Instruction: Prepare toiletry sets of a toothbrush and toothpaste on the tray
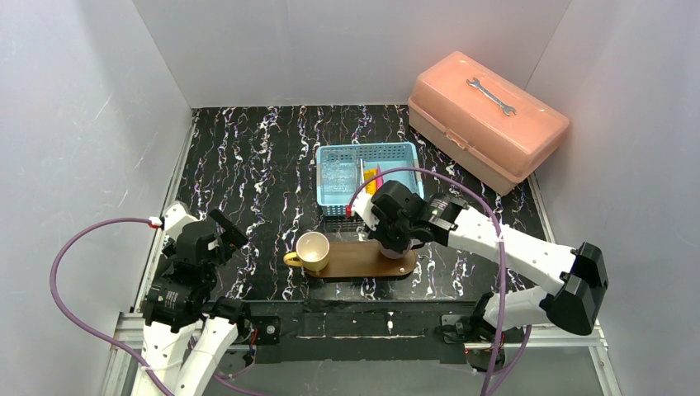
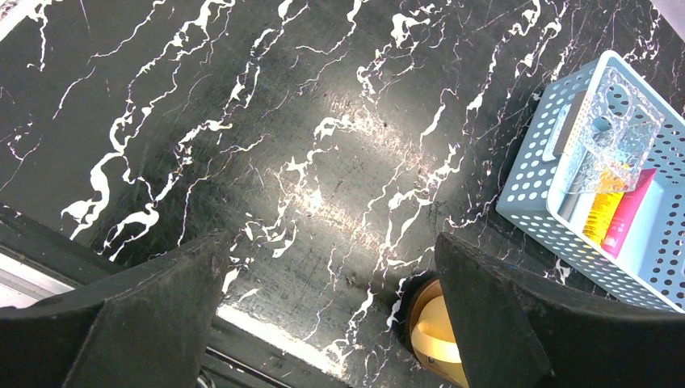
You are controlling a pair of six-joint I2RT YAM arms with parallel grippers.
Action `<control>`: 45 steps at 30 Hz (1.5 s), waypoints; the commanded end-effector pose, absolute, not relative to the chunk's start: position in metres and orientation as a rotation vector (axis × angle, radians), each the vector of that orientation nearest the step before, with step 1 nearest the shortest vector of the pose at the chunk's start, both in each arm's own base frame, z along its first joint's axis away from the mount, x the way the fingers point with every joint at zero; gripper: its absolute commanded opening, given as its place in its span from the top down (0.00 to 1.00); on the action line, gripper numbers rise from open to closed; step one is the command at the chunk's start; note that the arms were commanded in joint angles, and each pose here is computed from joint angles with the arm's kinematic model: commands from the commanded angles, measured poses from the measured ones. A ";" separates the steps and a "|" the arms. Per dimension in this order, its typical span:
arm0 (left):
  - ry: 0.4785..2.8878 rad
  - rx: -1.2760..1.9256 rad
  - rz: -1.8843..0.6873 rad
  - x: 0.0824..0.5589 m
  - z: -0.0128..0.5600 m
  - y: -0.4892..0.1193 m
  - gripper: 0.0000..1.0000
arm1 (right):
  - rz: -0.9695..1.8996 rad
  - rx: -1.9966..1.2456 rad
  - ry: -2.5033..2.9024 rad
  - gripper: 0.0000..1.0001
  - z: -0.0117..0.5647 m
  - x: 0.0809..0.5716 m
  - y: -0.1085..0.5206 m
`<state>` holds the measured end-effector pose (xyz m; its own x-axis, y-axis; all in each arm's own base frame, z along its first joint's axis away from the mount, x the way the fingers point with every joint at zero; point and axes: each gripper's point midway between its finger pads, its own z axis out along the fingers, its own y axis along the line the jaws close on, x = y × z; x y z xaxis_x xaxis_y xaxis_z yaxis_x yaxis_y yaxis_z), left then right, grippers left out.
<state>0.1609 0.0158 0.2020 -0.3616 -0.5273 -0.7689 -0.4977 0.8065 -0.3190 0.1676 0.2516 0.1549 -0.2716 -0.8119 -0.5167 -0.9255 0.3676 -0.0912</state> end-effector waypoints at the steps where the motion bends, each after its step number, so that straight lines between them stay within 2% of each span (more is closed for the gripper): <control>1: 2.045 -0.749 -0.009 0.162 0.196 0.017 0.02 | 0.356 -1.556 2.030 0.99 0.167 0.161 0.256; 32: 2.054 -0.750 0.000 0.163 0.194 0.017 0.02 | 0.404 -1.607 2.023 0.98 0.130 0.141 0.243; 45: 2.054 -0.748 0.000 0.163 0.194 0.017 0.02 | 0.391 -1.591 2.015 0.73 0.142 0.142 0.240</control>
<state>0.1621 0.0149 0.1986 -0.3790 -0.5213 -0.7646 -0.4994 0.8108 -0.3053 0.1389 0.2314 0.1227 -0.1953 -0.8355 -0.5137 -0.9595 0.2712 -0.0763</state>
